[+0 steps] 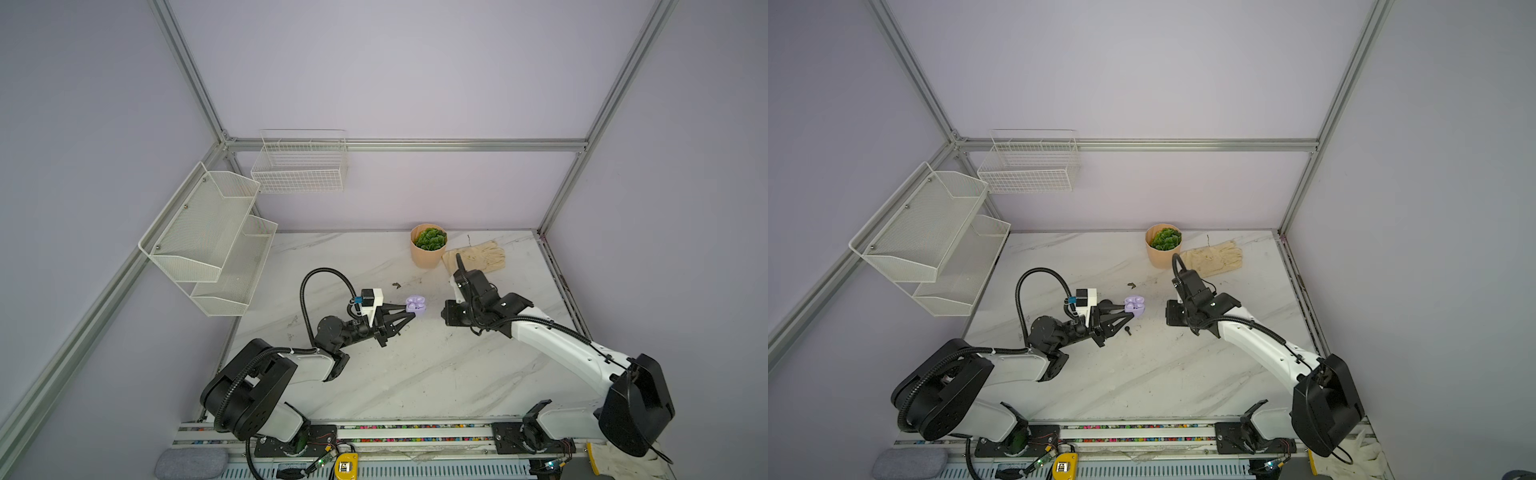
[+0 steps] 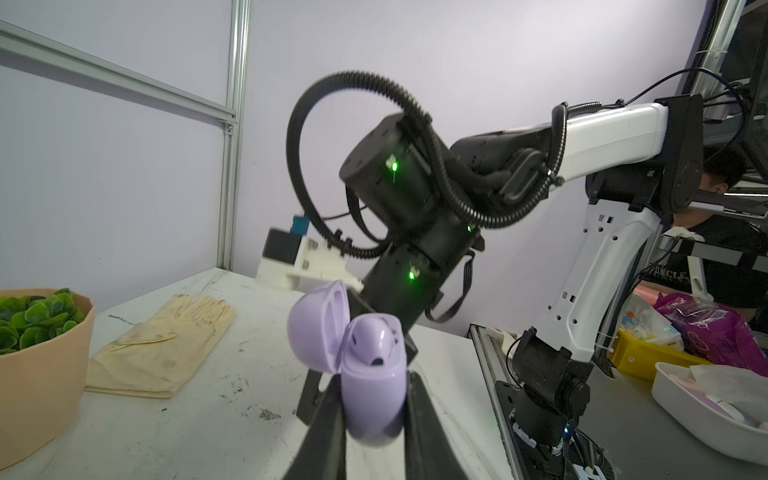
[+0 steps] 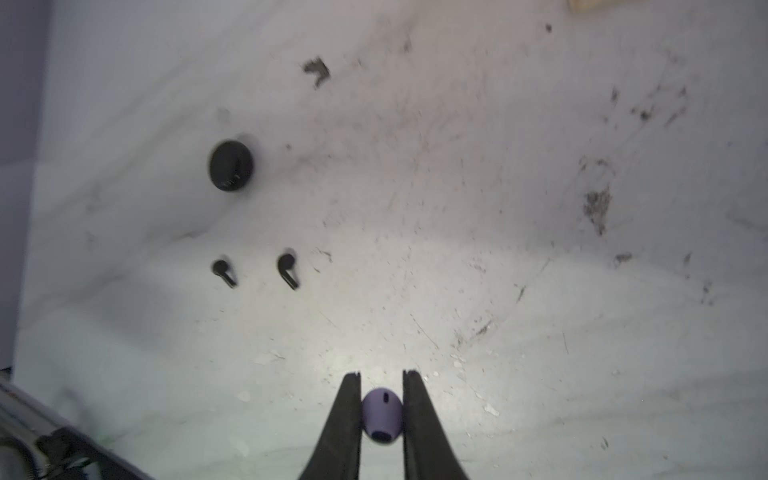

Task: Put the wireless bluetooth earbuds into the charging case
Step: 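Lift the earbud with the right gripper and swing it toward the case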

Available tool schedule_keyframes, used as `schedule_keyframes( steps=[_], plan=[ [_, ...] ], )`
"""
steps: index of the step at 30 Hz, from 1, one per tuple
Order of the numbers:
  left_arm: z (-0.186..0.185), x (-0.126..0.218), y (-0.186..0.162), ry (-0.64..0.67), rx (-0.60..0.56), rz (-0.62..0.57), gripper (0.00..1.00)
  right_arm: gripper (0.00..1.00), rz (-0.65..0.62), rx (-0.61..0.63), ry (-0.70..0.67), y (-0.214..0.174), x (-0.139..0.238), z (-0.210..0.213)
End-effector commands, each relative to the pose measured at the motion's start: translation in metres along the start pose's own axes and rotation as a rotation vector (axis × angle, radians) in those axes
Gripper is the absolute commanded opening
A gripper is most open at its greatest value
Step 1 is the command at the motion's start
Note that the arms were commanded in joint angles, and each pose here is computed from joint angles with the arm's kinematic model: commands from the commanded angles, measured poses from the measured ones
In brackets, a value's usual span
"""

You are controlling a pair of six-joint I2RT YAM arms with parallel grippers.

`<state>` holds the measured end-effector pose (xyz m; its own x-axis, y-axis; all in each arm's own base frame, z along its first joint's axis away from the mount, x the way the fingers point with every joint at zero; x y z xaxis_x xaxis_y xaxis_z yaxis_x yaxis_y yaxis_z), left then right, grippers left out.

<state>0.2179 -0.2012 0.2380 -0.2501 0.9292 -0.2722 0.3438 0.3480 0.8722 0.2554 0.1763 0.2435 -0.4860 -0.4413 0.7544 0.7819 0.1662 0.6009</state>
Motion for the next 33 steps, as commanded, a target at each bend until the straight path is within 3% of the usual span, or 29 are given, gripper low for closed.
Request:
schedule_keyframes(
  steps=[1,5,13,16,33],
  plan=[
    [-0.004,-0.011,0.027,-0.049,-0.105,-0.08,0.0,0.18,-0.157,0.063,0.21,0.044,0.047,0.01],
    [0.001,-0.012,0.036,-0.04,-0.146,-0.099,0.0,0.17,-0.262,0.074,0.365,0.077,0.087,0.017],
    [0.011,-0.029,0.05,-0.059,-0.164,-0.119,0.0,0.17,-0.385,0.009,0.701,0.1,0.117,0.046],
    [0.012,-0.03,0.052,-0.061,-0.172,-0.126,0.0,0.16,-0.419,0.011,0.718,0.096,0.124,0.052],
    [0.009,-0.037,0.054,-0.064,-0.221,-0.141,0.0,0.11,-0.523,-0.296,0.826,0.066,0.119,0.054]
  ],
)
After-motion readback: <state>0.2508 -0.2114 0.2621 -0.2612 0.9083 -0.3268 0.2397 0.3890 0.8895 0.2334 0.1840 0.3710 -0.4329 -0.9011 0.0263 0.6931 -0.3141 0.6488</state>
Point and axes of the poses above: each gripper's point midway between its finger pads, its own x axis back along the fingers, its own z axis along the line the jaws close on, y = z × x, the point moved 9 cm from there along x, back along the fingers, and after that the axes turned 15 degrees about x, right-handed, at the moved point
